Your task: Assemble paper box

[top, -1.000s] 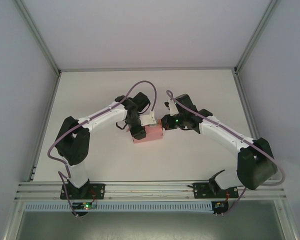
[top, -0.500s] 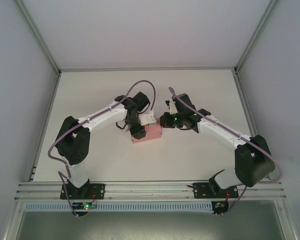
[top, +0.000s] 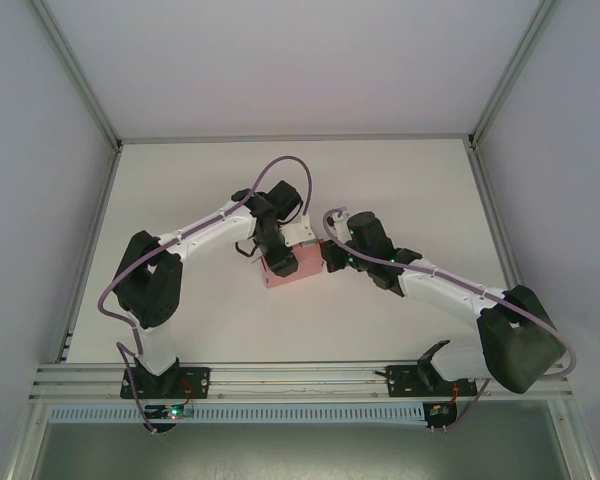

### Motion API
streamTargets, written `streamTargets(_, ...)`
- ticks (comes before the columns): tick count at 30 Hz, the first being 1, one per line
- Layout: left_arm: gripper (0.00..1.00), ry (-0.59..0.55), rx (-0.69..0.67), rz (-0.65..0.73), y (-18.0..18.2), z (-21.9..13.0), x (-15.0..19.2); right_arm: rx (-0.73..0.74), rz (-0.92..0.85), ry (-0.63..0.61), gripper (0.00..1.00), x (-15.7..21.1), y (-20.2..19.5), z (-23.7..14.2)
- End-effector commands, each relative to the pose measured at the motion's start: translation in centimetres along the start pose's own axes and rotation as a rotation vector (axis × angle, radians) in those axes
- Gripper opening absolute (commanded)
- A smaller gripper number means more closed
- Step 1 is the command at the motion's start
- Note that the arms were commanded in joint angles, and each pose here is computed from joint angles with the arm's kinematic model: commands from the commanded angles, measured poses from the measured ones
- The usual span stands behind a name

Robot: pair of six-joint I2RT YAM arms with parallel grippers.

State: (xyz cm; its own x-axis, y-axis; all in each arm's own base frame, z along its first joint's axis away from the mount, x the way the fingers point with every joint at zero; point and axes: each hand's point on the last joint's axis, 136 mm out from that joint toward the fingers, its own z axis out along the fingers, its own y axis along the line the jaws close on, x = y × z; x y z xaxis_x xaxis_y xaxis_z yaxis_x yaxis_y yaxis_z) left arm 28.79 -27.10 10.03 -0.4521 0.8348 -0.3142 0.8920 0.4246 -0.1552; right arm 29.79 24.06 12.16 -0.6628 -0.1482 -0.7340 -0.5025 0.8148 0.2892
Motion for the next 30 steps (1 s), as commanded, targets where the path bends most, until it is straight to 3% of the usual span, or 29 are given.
streamTargets(1, 0.72, -0.117, -0.022, -0.003, 0.6, -1.2, -3.1, 0.131, 0.059, 0.078, 0.00, 2.0, -1.5, -0.4)
streamTargets(5, 1.00, -0.149, -0.052, -0.028, 0.5, -2.8, -3.5, 0.189, 0.123, 0.084, 0.00, 1.5, -2.0, -0.4)
streamTargets(13, 1.00, -0.245, -0.189, -0.182, 0.9, -7.3, -2.8, 0.280, 0.095, 0.072, 0.00, 0.4, -1.5, -0.8)
streamTargets(19, 0.99, -0.219, -0.352, -0.365, 1.8, -9.1, 2.1, 0.286, 0.117, 0.096, 0.00, 0.3, -1.3, -0.4)
streamTargets(23, 0.80, -0.161, -0.400, -0.431, 1.9, -7.9, 5.4, 0.254, 0.111, 0.113, 0.00, 0.3, -0.7, 0.0)
streamTargets(26, 0.67, -0.149, -0.359, -0.438, 1.6, -7.1, 5.0, 0.233, 0.103, 0.118, 0.00, 0.1, -0.2, 0.1)
streamTargets(30, 0.42, -0.139, -0.373, -0.448, 2.5, -6.4, 4.2, 0.223, 0.089, 0.120, 0.00, -0.1, 0.1, 0.2)
